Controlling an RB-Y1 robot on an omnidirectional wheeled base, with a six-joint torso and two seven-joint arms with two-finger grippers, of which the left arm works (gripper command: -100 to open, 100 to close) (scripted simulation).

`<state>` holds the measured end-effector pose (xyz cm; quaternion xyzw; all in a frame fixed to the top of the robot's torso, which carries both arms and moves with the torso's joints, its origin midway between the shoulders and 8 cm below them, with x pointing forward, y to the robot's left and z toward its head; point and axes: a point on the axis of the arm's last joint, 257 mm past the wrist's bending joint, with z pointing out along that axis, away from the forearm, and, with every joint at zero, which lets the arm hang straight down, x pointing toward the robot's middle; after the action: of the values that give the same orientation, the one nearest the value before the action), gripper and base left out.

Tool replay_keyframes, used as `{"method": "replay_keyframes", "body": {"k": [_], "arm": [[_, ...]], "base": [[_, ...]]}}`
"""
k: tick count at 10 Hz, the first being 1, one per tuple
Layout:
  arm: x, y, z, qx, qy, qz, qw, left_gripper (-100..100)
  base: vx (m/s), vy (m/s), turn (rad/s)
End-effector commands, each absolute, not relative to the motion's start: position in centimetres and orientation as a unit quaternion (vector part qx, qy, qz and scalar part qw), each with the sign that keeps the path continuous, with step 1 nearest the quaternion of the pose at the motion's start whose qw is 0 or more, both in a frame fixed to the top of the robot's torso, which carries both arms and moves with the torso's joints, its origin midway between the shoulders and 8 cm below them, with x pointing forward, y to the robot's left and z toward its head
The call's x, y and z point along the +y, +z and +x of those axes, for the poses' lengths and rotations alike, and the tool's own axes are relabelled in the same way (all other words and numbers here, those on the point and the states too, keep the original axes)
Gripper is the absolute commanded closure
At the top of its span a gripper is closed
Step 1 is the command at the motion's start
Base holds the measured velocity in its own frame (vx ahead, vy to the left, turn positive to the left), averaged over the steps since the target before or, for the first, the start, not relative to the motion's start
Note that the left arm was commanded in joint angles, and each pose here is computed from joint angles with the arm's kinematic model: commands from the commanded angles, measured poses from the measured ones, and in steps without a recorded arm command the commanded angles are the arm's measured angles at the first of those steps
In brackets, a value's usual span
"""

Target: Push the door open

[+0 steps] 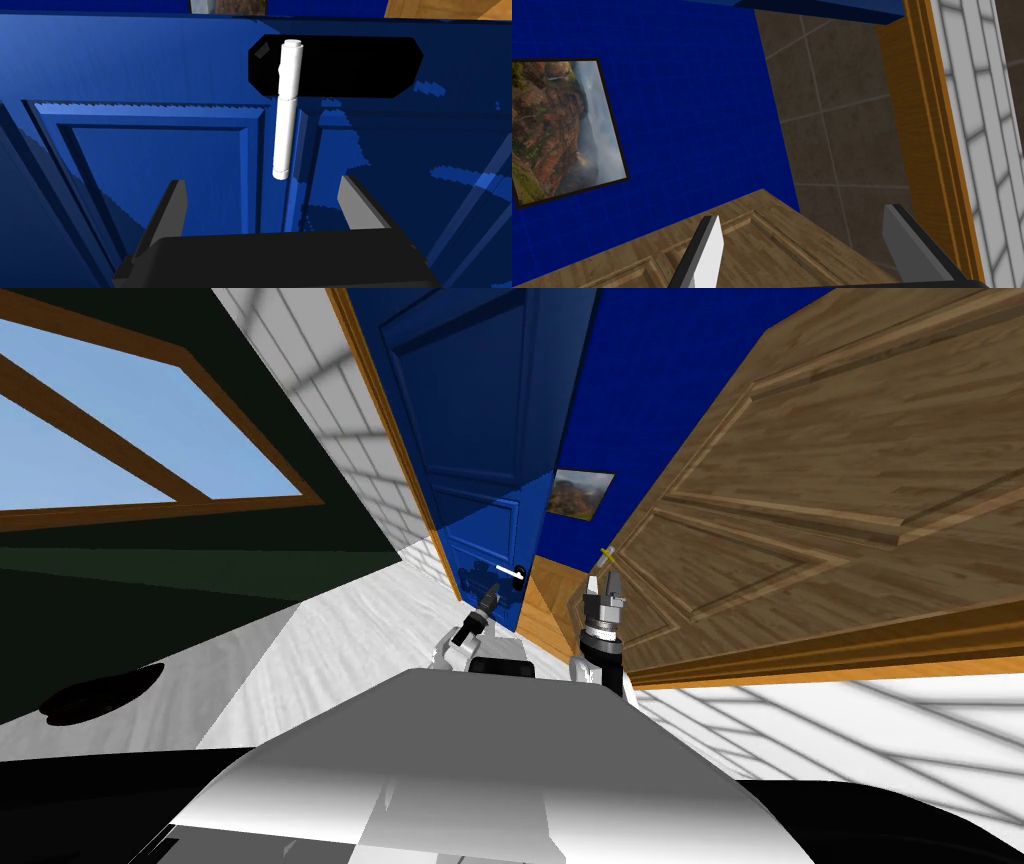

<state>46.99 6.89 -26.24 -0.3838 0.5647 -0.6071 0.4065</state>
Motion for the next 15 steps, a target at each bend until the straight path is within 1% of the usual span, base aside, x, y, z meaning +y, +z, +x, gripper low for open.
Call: {"method": "replay_keyframes", "body": {"k": [1, 4, 5, 7, 12, 13, 14, 15], "arm": [[6.4, -27.2, 47.2, 0.575, -0.603, -0.384, 0.398, -100], [5.4, -29.2, 47.2, 0.594, -0.595, -0.383, 0.383, -100], [5.7, -28.8, 47.4, 0.589, -0.597, -0.383, 0.387, -100], [5.7, -29.0, 47.8, 0.589, -0.595, -0.385, 0.388, -100], [6.0, -29.2, 48.8, 0.585, -0.592, -0.392, 0.392, -100], [6.0, -29.2, 48.6, 0.585, -0.593, -0.391, 0.392, -100], [6.0, -29.2, 48.6, 0.585, -0.593, -0.391, 0.392, 100], [6.0, -29.2, 48.6, 0.585, -0.593, -0.391, 0.392, 100]], "base": [[0.082, 0.100, -0.089], [0.113, 0.110, -0.105], [0.056, 0.060, -0.033], [0.149, -0.037, -0.033], [0.208, -0.092, -0.036], [0.091, -0.028, 0.000], [-0.011, 0.001, 0.004], [-0.027, 0.011, -0.014]]}}
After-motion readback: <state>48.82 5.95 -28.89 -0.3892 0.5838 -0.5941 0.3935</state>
